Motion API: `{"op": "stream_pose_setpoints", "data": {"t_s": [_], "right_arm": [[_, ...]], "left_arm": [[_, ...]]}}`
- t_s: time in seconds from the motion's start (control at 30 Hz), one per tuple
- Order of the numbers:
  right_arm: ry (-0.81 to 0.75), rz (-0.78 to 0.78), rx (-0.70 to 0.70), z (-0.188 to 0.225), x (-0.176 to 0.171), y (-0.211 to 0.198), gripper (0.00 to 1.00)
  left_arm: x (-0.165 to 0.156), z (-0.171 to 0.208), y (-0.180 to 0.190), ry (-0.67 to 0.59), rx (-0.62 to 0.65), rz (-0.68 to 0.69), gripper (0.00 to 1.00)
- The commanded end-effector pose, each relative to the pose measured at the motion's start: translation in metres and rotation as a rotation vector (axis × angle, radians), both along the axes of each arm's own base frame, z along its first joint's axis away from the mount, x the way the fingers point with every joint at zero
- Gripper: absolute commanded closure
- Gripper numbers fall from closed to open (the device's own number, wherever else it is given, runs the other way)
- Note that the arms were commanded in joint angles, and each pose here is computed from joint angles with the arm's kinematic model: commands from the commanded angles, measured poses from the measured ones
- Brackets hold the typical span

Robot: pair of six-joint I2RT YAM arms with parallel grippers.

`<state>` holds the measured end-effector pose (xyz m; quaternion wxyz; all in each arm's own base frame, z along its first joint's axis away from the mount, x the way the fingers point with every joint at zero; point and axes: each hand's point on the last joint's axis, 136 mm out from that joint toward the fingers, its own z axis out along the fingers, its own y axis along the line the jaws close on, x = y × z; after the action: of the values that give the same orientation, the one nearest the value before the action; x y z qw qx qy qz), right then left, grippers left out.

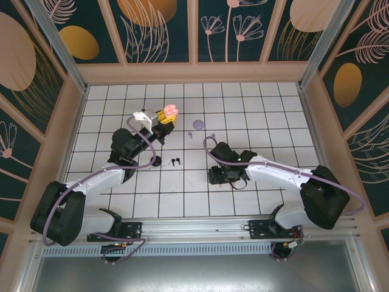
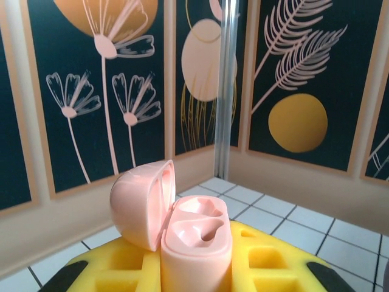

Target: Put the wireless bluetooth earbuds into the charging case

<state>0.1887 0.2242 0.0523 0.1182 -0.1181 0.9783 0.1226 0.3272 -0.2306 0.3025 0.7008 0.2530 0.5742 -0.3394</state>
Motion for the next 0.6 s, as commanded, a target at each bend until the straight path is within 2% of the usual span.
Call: {"op": "stream_pose_setpoints", "data": {"t_s": [0.0,0.57], "right_arm": [[0.008,0.012,-0.06,-0.008,-0.003,-0.006,0.53],[0.015,0.05,-0.129,-0.025,0.001,0.001,0.58]], "left_arm": [[-0.008,0.024,0.006,-0.099,-0.042,0.028,1.0],[-0.009,0.023,0.004,-0.103,-0.04,0.019,1.0]]}}
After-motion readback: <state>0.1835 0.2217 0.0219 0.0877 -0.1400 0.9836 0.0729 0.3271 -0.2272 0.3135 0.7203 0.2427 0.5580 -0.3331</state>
